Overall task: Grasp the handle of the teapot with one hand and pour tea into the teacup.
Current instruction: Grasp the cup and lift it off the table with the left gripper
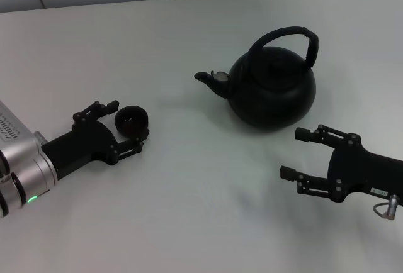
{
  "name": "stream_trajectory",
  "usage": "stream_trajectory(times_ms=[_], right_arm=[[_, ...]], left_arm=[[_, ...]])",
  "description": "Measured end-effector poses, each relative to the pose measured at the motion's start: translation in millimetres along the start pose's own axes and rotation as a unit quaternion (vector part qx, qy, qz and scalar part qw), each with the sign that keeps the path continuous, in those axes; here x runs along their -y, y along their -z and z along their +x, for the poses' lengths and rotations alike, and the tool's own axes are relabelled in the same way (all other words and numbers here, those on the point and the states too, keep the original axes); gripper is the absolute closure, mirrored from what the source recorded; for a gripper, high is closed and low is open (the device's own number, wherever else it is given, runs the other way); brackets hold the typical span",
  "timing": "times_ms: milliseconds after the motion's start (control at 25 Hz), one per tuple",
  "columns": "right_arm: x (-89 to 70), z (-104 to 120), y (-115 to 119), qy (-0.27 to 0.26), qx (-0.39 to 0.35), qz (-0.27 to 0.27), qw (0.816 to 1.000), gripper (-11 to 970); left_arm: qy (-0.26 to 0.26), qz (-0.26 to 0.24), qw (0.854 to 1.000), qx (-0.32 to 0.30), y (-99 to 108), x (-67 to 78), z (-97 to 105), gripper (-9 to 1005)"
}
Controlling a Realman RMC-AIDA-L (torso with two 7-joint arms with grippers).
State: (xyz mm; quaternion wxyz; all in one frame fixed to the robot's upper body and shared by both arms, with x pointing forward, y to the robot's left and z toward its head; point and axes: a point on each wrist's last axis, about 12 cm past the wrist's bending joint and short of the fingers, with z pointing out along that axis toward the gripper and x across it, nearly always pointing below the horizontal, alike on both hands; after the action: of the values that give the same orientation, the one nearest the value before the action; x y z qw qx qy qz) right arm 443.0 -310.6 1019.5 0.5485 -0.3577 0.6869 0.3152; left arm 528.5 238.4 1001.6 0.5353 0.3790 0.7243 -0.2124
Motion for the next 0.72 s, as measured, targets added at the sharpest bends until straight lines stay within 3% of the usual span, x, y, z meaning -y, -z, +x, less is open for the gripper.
stream_trajectory(times_ms=[720], right_arm=[[0.3,-0.2,0.1,0.000,0.001,0.002,1.000,156]], left_arm=[[0.001,0.012,1.000,0.012,-3.5,2.1,-5.0,268]])
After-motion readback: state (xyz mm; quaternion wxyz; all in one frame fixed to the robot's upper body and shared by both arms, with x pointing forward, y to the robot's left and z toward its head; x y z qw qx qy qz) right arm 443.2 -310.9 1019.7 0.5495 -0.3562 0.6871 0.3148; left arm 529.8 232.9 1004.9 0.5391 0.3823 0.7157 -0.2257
